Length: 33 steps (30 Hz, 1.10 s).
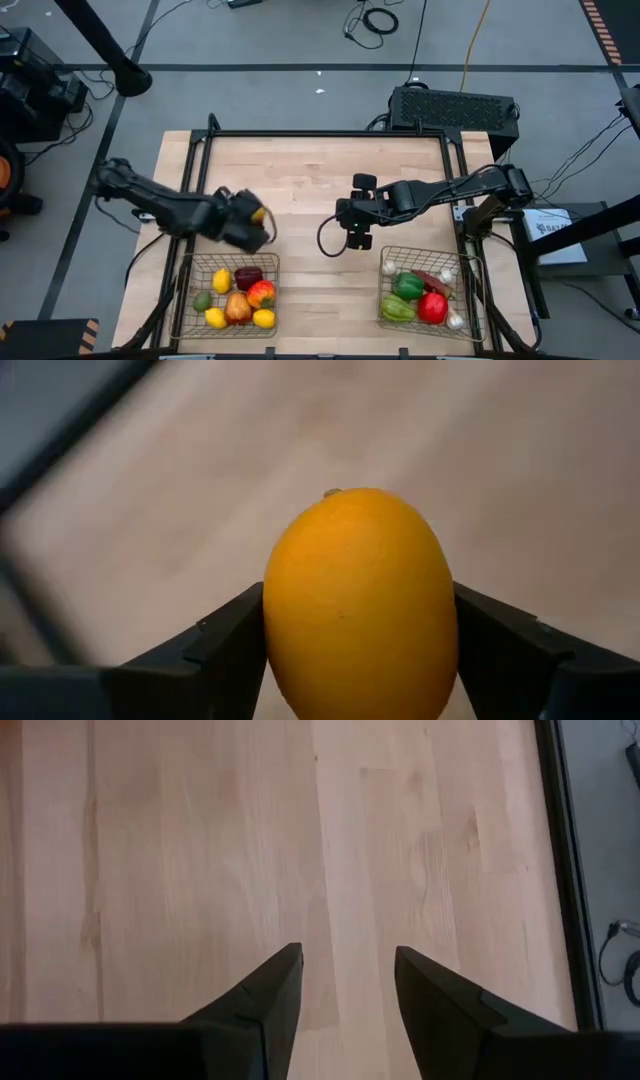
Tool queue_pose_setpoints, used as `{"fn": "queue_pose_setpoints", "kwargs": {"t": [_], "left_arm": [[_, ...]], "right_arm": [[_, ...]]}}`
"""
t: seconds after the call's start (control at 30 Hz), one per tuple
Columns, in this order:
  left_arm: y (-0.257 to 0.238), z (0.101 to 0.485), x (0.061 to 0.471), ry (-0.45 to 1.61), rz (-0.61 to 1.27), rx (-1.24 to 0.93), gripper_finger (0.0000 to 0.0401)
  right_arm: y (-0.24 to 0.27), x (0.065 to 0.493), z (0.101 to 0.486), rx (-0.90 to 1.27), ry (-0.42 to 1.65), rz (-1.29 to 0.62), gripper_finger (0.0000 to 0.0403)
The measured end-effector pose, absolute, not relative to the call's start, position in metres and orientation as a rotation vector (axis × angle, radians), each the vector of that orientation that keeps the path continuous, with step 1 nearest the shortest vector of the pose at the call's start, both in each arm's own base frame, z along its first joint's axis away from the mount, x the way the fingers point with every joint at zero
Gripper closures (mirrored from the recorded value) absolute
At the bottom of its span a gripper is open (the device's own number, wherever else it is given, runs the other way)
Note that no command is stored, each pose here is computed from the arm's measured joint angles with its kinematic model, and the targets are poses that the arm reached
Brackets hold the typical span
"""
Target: Sort produce into baskets
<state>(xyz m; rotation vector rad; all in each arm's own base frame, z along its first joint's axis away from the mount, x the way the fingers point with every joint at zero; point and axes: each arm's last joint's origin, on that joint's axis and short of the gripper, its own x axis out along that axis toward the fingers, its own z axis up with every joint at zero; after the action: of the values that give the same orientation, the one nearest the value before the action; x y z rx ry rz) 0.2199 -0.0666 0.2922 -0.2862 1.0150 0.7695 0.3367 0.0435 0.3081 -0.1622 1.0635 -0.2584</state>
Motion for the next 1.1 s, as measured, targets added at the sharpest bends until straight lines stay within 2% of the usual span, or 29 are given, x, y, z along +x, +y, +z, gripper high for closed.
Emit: {"fn": "queue_pose_setpoints", "kwargs": {"t": [0.17, 0.37, 0.6, 0.8, 0.9, 1.1], "left_arm": [[-0.116, 0.323, 0.198, 0.903, 0.5, -0.373, 0.0121], [-0.165, 0.316, 0.162, 0.988, 0.336, -0.454, 0.0116], [-0.196, 0.296, 0.134, 1.098, 0.346, -0.463, 0.0114], [-0.202, 0.28, 0.122, 1.195, 0.522, -0.425, 0.011], [-0.21, 0.274, 0.121, 1.217, 0.509, -0.426, 0.0091], [-0.22, 0.268, 0.123, 1.199, 0.471, -0.406, 0.0028]], "right_arm": [[0.043, 0.333, 0.306, -0.138, 1.1, -0.278, 0.025], [0.046, 0.332, 0.306, -0.119, 1.102, -0.287, 0.025], [0.057, 0.33, 0.306, -0.118, 1.095, -0.269, 0.025], [0.064, 0.33, 0.306, -0.104, 1.082, -0.264, 0.025], [0.066, 0.33, 0.307, -0.093, 1.071, -0.265, 0.025], [0.07, 0.334, 0.309, -0.078, 1.015, -0.255, 0.025]]}}
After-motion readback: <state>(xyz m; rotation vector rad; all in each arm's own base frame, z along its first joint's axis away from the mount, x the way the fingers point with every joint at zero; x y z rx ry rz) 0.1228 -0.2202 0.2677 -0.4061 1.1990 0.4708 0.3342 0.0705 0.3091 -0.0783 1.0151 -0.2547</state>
